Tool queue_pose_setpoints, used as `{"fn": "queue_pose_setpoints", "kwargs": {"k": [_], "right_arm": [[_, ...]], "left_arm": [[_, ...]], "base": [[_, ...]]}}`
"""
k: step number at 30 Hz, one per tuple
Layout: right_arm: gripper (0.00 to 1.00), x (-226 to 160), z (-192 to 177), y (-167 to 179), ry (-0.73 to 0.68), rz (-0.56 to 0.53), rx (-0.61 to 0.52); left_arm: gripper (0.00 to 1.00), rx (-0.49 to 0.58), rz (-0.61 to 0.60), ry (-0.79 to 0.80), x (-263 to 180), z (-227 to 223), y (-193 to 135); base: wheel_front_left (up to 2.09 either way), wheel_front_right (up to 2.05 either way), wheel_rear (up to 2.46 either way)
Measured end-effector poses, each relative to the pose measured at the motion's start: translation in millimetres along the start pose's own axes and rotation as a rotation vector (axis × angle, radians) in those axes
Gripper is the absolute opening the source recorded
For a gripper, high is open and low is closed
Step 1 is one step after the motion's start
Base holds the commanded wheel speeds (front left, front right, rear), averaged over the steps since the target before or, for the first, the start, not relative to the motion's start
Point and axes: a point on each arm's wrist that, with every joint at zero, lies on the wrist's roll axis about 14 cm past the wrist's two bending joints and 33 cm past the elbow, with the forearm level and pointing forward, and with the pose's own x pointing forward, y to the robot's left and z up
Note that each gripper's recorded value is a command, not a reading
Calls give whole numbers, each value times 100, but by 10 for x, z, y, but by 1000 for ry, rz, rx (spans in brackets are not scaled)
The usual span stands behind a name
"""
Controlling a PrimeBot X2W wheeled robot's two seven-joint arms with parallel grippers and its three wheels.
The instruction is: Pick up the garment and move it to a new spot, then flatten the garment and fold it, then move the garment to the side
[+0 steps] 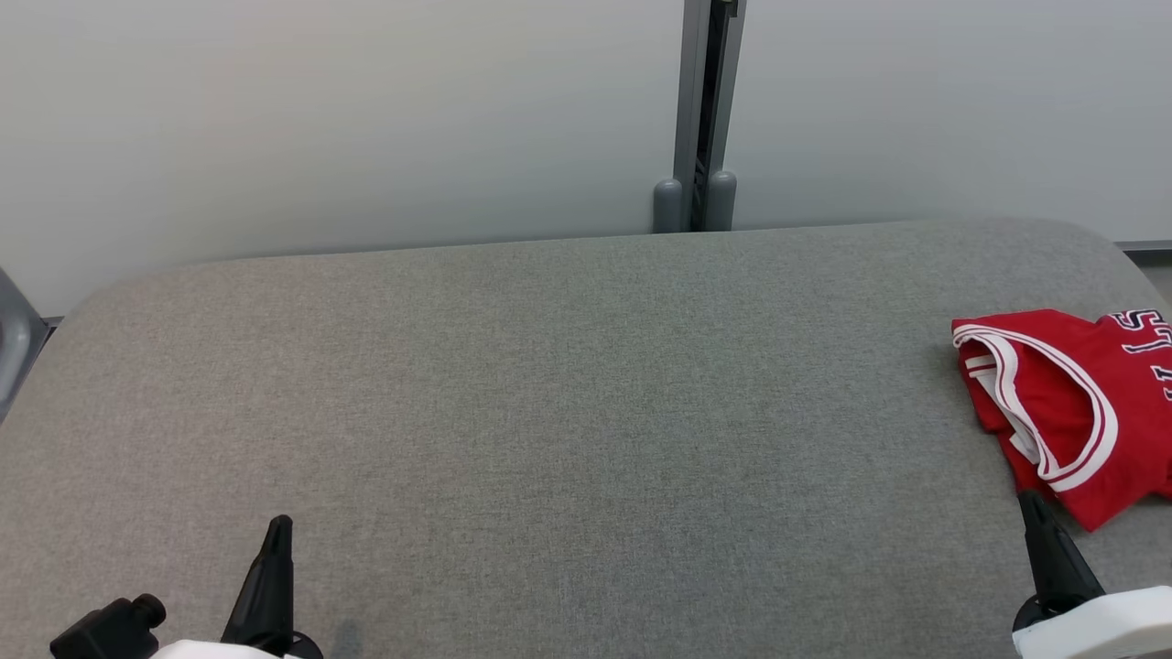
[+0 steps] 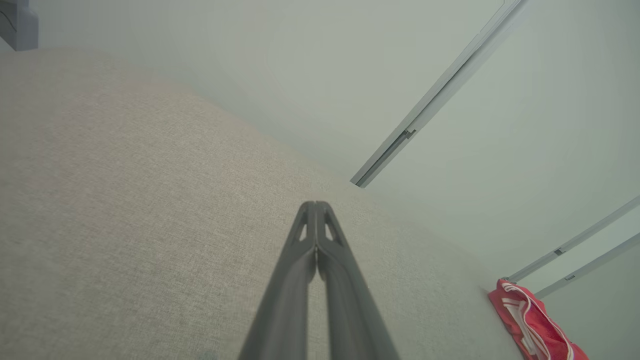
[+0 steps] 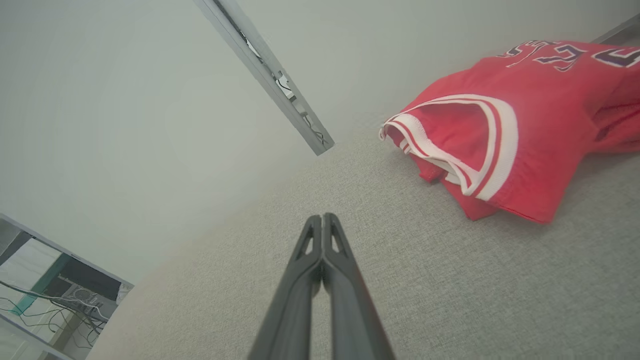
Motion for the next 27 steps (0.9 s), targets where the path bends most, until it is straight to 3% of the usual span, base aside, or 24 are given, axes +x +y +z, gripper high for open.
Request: {"fn": "queue_pose_setpoints", "kwargs": {"k": [27], "right_arm": [[0, 87, 69, -47, 11, 12, 357]], "left_arm": [[0, -342, -26, -16, 57, -4, -149]], "base": [[0, 0, 0]]}}
